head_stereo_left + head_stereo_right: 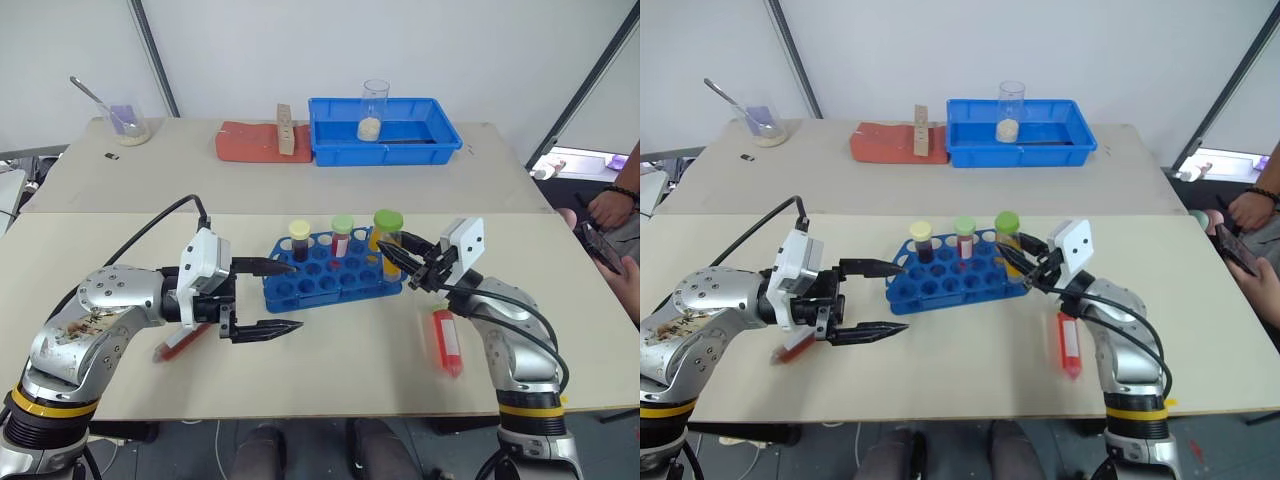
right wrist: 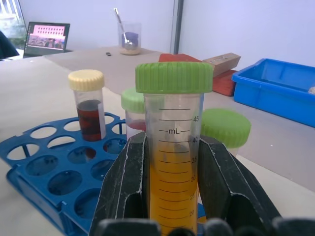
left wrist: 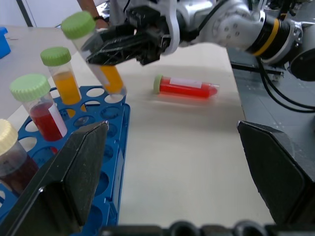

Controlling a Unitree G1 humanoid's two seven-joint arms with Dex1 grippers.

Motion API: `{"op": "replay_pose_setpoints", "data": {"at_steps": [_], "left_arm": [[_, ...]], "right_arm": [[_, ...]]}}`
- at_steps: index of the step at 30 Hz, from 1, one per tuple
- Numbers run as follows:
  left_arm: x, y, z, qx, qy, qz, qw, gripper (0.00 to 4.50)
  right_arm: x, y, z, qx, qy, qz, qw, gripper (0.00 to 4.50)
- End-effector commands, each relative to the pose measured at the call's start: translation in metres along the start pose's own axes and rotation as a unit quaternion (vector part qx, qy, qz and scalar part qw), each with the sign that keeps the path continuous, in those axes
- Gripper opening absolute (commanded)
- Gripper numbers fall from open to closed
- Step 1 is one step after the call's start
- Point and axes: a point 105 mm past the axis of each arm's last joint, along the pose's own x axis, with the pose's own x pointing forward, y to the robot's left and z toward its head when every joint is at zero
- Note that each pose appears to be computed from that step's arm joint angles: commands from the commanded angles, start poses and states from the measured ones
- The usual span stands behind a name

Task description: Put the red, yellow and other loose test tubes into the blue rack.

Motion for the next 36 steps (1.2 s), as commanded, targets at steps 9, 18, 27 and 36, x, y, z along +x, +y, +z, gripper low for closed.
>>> {"op": "replay_pose_setpoints", "data": {"at_steps": [9,18,27,36], "left_arm": [[0.004,-0.002,0.013,0.014,-0.017,-0.004,1.000,4.50],[0.006,-0.001,0.017,0.002,-0.030,0.006,1.000,4.50],[0.008,0.000,0.019,-0.006,-0.039,0.015,0.999,4.50],[0.011,-0.003,0.016,-0.006,-0.030,0.018,0.999,4.50]], "right_arm": [[0.005,0.002,0.002,-0.027,-0.033,-0.025,0.999,0.96],[0.002,-0.001,-0.011,0.014,-0.047,-0.092,0.995,0.96],[-0.005,0.002,-0.022,0.040,-0.053,-0.115,0.991,0.96],[-0.017,0.000,-0.022,0.007,-0.028,-0.101,0.994,3.62]]}}
